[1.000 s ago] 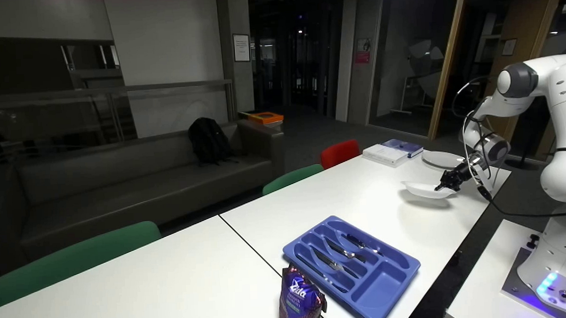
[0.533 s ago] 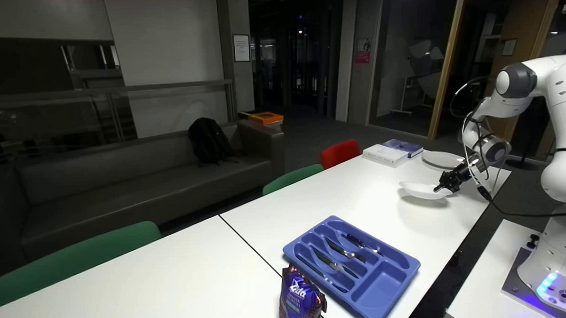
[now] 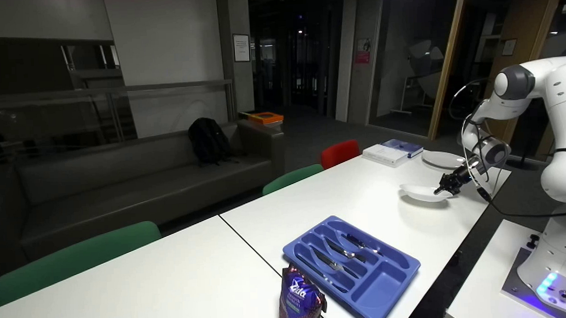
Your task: Move the plate
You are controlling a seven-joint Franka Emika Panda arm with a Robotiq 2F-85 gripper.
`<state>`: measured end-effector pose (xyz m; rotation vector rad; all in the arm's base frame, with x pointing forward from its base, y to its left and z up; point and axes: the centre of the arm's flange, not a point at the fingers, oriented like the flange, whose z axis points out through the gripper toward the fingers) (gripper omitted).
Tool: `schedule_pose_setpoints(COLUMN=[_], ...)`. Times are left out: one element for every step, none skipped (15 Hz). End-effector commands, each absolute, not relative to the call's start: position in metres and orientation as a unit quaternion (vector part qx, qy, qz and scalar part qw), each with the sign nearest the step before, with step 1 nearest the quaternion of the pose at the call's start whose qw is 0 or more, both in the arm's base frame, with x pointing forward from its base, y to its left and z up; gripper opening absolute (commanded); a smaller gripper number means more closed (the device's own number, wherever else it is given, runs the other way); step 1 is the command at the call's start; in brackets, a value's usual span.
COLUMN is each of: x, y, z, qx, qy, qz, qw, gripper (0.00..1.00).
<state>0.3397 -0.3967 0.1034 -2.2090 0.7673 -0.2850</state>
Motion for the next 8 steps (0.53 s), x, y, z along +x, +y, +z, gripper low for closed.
schedule_pose_setpoints(x=[0.335, 0.333, 0.331, 0.330, 0.331, 0.331, 0.332, 0.333], y=[-0.395, -0.396, -0.397, -0.399, -0.401, -0.402, -0.403, -0.404], z=[0.111, 0.113, 0.116, 0.120, 0.123, 0.126, 0.129, 0.132], qx=[-0.867, -0.869, -0.871, -0.872, -0.875, -0.877, -0.879, -0.881], qy=[0.316, 0.320, 0.325, 0.326, 0.327, 0.328, 0.327, 0.326], qz=[-0.116, -0.118, -0.120, -0.121, -0.123, -0.125, -0.127, -0.129], qw=[0.367, 0.357, 0.349, 0.343, 0.335, 0.329, 0.323, 0.318], gripper=[0.03, 0.03, 0.03, 0.03, 0.03, 0.03, 0.03, 0.03])
